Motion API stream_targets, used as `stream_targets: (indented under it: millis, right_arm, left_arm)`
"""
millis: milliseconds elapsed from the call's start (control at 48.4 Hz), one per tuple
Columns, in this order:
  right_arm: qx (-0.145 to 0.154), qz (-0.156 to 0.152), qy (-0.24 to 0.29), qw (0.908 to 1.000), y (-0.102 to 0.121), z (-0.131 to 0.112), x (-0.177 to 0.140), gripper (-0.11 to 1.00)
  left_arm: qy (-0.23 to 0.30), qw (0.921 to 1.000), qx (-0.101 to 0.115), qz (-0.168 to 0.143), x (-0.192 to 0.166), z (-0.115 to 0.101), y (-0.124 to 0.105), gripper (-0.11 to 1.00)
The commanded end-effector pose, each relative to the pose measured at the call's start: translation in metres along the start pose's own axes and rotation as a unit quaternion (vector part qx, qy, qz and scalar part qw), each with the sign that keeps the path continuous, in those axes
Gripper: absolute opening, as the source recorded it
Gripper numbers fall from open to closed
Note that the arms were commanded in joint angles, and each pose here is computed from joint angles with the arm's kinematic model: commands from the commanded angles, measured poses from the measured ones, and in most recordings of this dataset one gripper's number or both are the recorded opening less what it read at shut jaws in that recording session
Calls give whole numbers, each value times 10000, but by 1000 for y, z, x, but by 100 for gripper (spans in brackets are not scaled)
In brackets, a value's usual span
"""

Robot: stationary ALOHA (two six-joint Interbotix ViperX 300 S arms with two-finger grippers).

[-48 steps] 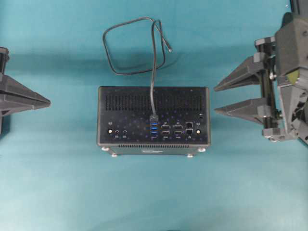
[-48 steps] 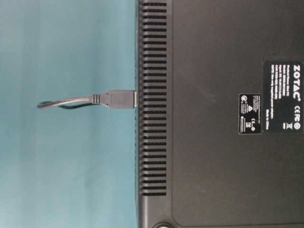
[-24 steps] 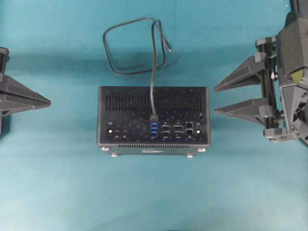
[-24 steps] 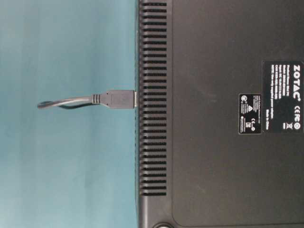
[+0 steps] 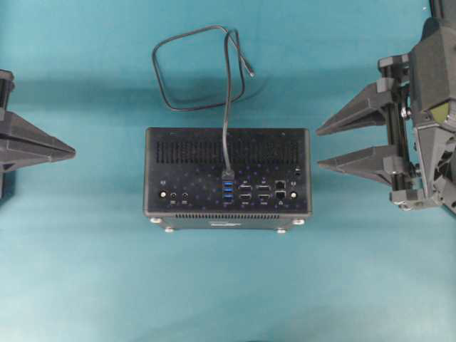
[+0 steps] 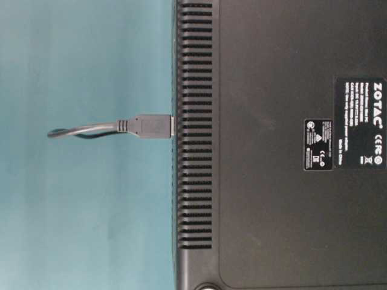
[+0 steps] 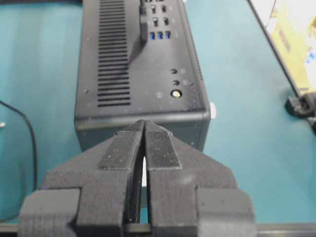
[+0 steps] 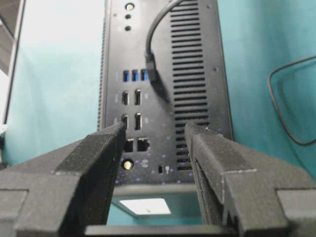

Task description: Insert the USB into the PC box with both arms.

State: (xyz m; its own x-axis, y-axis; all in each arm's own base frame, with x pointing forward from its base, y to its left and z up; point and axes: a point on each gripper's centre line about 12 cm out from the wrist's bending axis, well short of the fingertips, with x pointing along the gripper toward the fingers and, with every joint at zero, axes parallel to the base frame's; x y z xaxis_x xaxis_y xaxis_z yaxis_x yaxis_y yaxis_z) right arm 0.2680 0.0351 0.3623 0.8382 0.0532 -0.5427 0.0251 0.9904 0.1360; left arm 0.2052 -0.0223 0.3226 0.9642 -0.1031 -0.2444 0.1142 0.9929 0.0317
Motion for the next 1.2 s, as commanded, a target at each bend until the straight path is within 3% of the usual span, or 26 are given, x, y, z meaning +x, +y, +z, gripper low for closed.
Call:
stream_targets:
  millis: [0,1178]
  right_arm:
    - [45,32,-88,9999,2,4,-3,57]
    - [43,27,-66,10000,1,3,-1,57]
  left_arm:
    - [-153,9999,7,6,-1,11,0,0]
    - [-123,9998,-129,-4,-1,8,0,0]
